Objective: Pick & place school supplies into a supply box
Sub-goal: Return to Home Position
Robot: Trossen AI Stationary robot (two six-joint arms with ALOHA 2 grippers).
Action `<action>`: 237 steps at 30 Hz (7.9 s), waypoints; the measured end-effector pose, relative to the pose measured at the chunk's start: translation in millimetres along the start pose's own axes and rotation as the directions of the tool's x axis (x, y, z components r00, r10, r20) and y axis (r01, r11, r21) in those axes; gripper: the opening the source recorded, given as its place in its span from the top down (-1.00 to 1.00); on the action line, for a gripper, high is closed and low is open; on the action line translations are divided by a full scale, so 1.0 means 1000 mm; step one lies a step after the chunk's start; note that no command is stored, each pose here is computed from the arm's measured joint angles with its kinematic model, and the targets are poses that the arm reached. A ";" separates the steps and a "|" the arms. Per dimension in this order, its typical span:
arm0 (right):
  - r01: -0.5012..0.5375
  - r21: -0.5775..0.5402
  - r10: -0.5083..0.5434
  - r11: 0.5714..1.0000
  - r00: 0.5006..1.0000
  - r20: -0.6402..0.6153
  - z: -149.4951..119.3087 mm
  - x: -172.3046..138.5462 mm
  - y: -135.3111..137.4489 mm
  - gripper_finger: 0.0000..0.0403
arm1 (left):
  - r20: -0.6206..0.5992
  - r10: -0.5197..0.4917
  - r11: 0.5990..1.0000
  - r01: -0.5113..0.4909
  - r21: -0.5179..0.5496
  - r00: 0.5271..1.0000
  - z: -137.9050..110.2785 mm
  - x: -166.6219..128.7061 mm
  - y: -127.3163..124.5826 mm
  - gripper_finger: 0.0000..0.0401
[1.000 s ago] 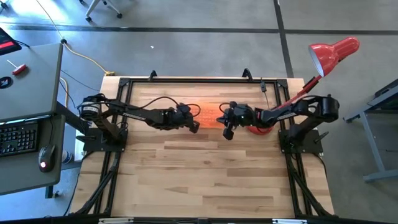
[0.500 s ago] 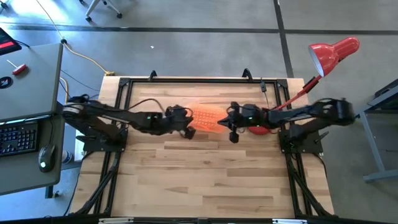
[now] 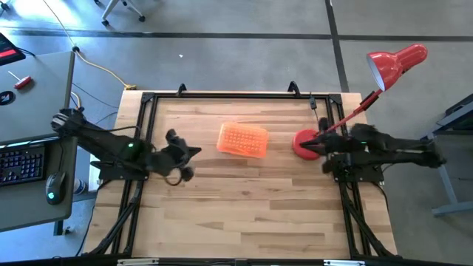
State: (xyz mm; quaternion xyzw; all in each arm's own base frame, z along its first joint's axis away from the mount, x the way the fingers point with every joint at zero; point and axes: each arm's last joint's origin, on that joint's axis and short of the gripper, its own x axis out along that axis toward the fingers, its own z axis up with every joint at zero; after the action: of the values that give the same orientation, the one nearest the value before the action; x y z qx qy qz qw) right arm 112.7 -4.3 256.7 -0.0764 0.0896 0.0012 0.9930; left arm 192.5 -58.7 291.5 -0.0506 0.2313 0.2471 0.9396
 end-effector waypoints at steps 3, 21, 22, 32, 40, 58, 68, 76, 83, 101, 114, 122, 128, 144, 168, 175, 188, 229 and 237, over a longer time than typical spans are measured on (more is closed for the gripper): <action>-0.002 -0.009 0.004 1.000 0.988 0.152 -0.007 -0.018 0.003 1.00 | 0.045 -0.072 0.997 0.071 0.017 0.996 -0.013 -0.015 0.010 0.94; 0.012 0.043 -0.026 0.999 0.941 0.337 -0.074 -0.001 0.013 1.00 | 0.486 -0.387 0.902 0.432 0.022 0.783 -0.122 -0.009 0.061 0.95; 0.024 0.045 -0.038 0.999 0.943 0.330 -0.075 -0.001 0.013 1.00 | 0.494 -0.383 0.904 0.428 0.024 0.781 -0.126 -0.008 0.062 0.94; 0.040 0.015 -0.043 0.999 0.937 0.347 -0.073 -0.001 0.012 1.00 | 0.582 -0.363 0.932 0.279 0.233 0.727 -0.127 -0.017 0.076 0.95; 0.078 0.047 -0.087 0.996 0.964 0.250 -0.082 0.002 0.012 1.00 | 0.426 -0.524 0.846 0.508 0.162 0.738 -0.142 -0.011 0.070 0.81; 0.071 0.004 -0.070 0.997 0.972 0.226 -0.084 0.002 0.013 1.00 | 0.319 -0.584 0.810 0.561 0.173 0.746 -0.149 -0.004 0.063 0.78; 0.070 0.007 -0.070 0.997 0.972 0.226 -0.084 0.002 0.013 1.00 | 0.320 -0.581 0.812 0.556 0.175 0.748 -0.149 -0.004 0.063 0.78; 0.071 0.007 -0.070 0.997 0.971 0.226 -0.084 0.002 0.013 1.00 | 0.320 -0.581 0.813 0.556 0.175 0.748 -0.149 -0.004 0.063 0.78; 0.071 0.007 -0.070 0.997 0.971 0.226 -0.084 0.002 0.013 1.00 | 0.321 -0.581 0.813 0.556 0.175 0.748 -0.149 -0.004 0.063 0.78; 0.071 0.007 -0.070 0.997 0.971 0.226 -0.084 0.002 0.013 1.00 | 0.321 -0.579 0.814 0.554 0.174 0.749 -0.149 -0.004 0.063 0.78; 0.071 0.007 -0.070 0.997 0.972 0.226 -0.084 0.002 0.013 1.00 | 0.321 -0.579 0.814 0.555 0.174 0.749 -0.149 -0.004 0.063 0.78; 0.071 0.007 -0.070 0.997 0.972 0.226 -0.084 0.002 0.013 1.00 | 0.321 -0.579 0.814 0.554 0.175 0.749 -0.149 -0.004 0.063 0.78; 0.070 0.007 -0.070 0.998 0.972 0.226 -0.084 0.002 0.013 1.00 | 0.321 -0.579 0.814 0.554 0.175 0.749 -0.149 -0.004 0.063 0.78; 0.070 0.007 -0.070 0.998 0.972 0.226 -0.084 0.002 0.013 1.00 | 0.321 -0.579 0.814 0.554 0.175 0.749 -0.149 -0.004 0.063 0.78; 0.070 0.007 -0.070 0.998 0.972 0.226 -0.084 0.002 0.013 1.00 | 0.321 -0.579 0.814 0.555 0.175 0.749 -0.149 -0.004 0.063 0.78; 0.070 0.007 -0.070 0.998 0.972 0.226 -0.084 0.002 0.013 1.00 | 0.321 -0.579 0.814 0.554 0.174 0.749 -0.149 -0.004 0.063 0.78; 0.070 0.007 -0.070 0.998 0.971 0.226 -0.084 0.002 0.013 1.00 | 0.321 -0.579 0.814 0.554 0.174 0.749 -0.149 -0.004 0.063 0.78; 0.070 0.007 -0.070 0.998 0.972 0.226 -0.084 0.002 0.013 1.00 | 0.321 -0.580 0.814 0.555 0.175 0.749 -0.149 -0.004 0.063 0.78; 0.070 0.007 -0.070 0.998 0.972 0.226 -0.084 0.002 0.013 1.00 | 0.321 -0.579 0.814 0.555 0.175 0.749 -0.149 -0.004 0.063 0.78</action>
State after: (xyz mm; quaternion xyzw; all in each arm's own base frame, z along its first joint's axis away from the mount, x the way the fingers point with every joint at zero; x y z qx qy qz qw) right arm 100.0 -4.5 172.8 -0.0796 -0.0268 -0.0249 0.9962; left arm 97.5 -37.1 162.0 -0.0403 0.0376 -0.0528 0.9971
